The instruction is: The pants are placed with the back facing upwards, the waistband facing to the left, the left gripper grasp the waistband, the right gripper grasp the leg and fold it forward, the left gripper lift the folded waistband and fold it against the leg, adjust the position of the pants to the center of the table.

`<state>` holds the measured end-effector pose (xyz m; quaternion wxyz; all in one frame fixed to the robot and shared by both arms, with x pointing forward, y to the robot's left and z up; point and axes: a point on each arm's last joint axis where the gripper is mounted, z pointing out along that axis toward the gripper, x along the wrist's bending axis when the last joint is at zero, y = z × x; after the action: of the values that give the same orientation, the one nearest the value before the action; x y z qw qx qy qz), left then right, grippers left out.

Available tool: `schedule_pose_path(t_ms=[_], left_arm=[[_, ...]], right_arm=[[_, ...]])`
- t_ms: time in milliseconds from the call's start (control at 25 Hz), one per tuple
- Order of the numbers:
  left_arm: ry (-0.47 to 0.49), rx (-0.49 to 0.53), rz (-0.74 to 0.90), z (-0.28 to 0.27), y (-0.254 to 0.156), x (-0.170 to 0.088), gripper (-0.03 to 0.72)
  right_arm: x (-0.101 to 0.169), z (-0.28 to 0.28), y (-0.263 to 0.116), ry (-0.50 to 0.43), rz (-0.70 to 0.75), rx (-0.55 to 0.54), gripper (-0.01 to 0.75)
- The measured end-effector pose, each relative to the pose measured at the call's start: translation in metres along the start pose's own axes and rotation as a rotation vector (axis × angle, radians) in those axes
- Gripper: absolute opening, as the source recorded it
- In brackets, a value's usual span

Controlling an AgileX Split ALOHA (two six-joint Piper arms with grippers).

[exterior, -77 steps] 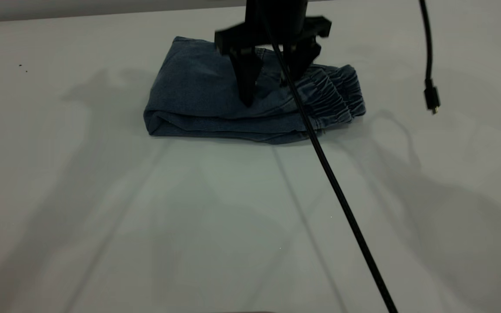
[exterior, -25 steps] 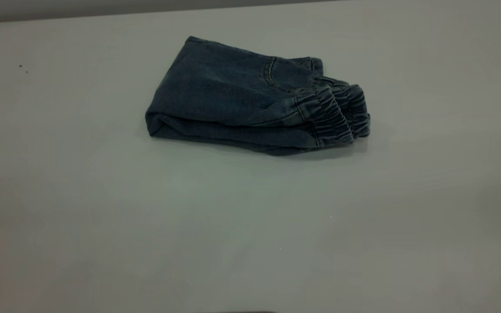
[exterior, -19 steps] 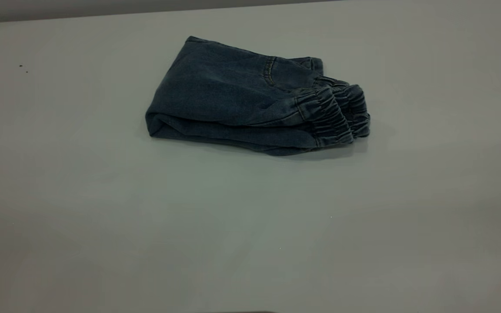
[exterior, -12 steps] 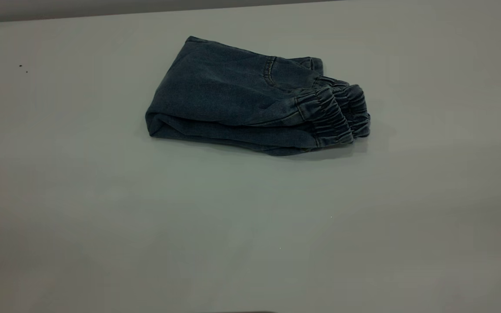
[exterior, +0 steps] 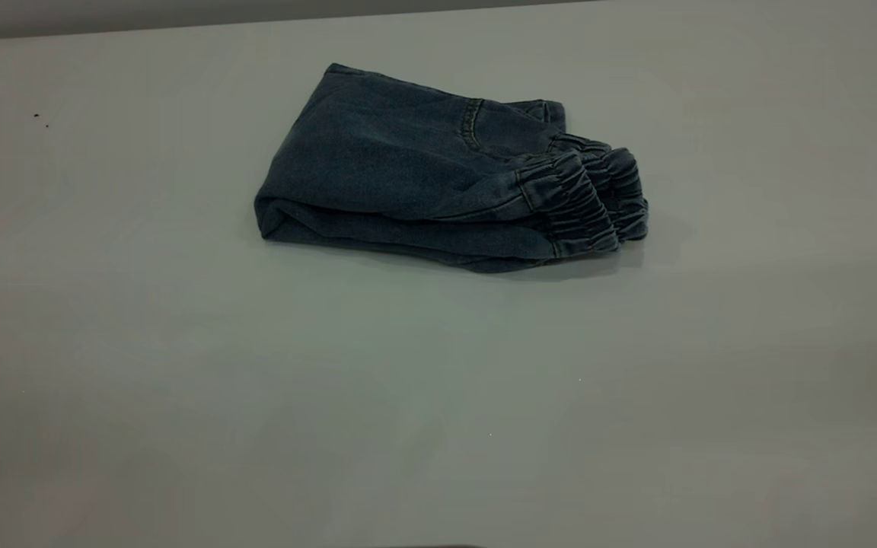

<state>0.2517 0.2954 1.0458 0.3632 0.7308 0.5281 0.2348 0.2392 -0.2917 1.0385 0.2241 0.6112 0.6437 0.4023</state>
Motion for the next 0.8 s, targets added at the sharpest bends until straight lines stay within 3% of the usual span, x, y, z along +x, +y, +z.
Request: schedule_pose_path(t_ms=[160,440,800], left_arm=[[0.105,-0.014,-0.085,-0.001,-0.001,0.002,0.591],[0.283,-0.153,-0.2,-0.016,-0.013,-0.002,0.591],[0.328,-0.158,-0.23,-0.018,-0.015,-0.004,0.591]], right_arm=[[0.0,-0.005,-0.005,-0.1,0.072,-0.079,0.468],[0.0,-0.005,-0.005,-0.111,0.082,-0.082,0.468],[0.001,-0.005,-0.005,-0.11,0.082,-0.082,0.468]])
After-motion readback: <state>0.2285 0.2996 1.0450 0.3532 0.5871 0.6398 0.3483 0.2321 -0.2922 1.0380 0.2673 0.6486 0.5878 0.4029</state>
